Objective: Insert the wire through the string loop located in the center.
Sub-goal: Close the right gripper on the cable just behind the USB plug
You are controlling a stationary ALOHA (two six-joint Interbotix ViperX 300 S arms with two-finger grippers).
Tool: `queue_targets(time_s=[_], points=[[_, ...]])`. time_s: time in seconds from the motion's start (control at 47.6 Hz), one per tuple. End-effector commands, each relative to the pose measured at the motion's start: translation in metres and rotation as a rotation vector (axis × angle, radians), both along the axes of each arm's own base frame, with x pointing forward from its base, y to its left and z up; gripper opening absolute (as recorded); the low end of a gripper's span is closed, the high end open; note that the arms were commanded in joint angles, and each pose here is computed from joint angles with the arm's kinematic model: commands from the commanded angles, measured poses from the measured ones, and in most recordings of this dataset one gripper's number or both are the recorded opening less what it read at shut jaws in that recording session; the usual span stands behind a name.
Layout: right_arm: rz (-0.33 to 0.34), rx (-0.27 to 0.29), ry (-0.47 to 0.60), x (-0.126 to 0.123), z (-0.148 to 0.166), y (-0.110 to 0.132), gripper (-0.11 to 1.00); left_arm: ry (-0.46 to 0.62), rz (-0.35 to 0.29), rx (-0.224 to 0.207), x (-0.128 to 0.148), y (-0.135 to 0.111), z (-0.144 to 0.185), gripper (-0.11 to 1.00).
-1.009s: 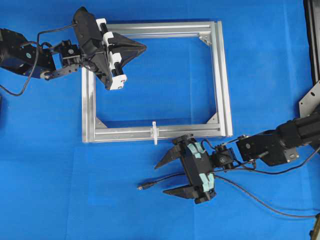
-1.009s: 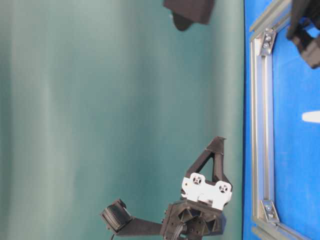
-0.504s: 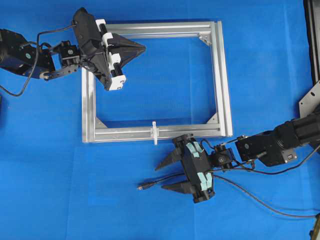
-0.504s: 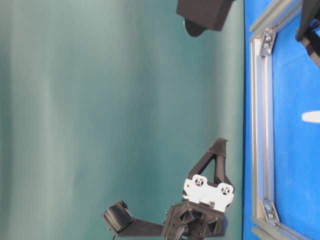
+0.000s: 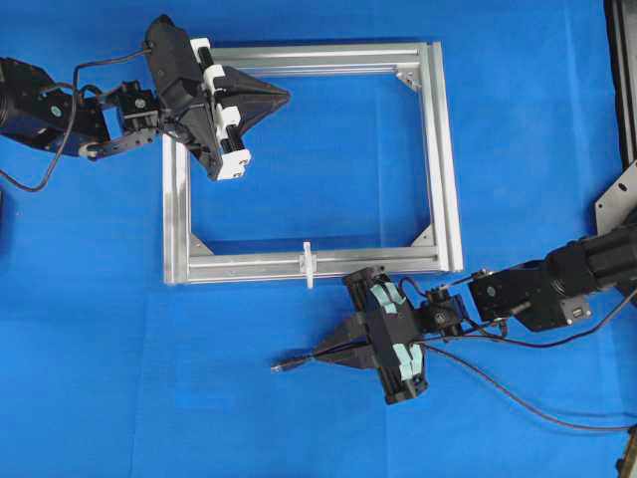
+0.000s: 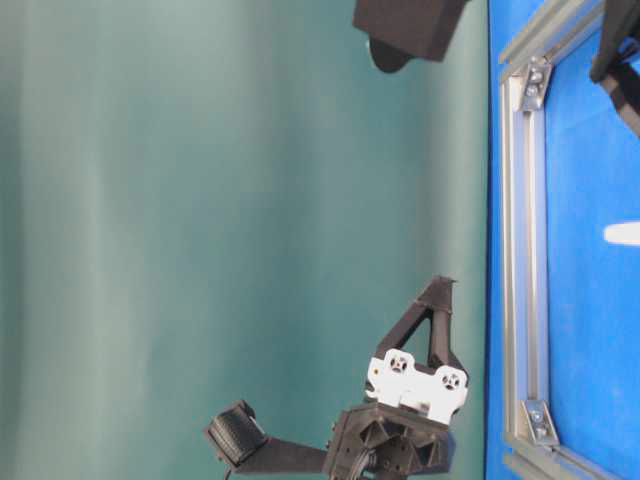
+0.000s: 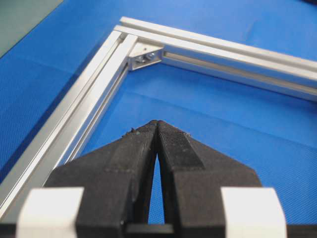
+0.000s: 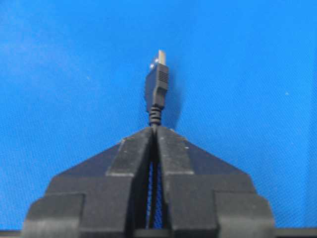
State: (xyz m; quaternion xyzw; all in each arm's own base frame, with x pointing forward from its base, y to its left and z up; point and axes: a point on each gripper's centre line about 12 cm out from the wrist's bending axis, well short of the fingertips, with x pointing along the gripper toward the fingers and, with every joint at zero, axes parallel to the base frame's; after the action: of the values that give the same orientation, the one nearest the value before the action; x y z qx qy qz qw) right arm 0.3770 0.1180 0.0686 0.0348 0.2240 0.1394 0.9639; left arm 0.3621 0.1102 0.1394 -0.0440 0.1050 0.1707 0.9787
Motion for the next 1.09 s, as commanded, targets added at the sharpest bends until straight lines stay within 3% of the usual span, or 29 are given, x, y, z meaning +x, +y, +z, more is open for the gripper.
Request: queue_targets(time_s=[0.0, 0.294, 0.756, 1.072], points=[[0.004, 0.009, -0.034, 0.005, 0.011, 0.003, -0.02, -0.039, -0.003, 0.014, 0.002, 0.000, 0.014, 0.00], [0.003, 0.010, -0.035, 0.005, 0.022, 0.003, -0.02, -0.038, -0.003, 0.013, 0.002, 0.000, 0.014, 0.00], [0.018, -0.028, -0.061, -0.001, 0.089, 0.000, -0.02, -0.037, -0.004, 0.014, 0.002, 0.000, 0.014, 0.00], [0.020, -0.034, -0.045, -0.003, 0.095, 0.001, -0.02, -0.037, -0.004, 0.014, 0.002, 0.000, 0.014, 0.00]])
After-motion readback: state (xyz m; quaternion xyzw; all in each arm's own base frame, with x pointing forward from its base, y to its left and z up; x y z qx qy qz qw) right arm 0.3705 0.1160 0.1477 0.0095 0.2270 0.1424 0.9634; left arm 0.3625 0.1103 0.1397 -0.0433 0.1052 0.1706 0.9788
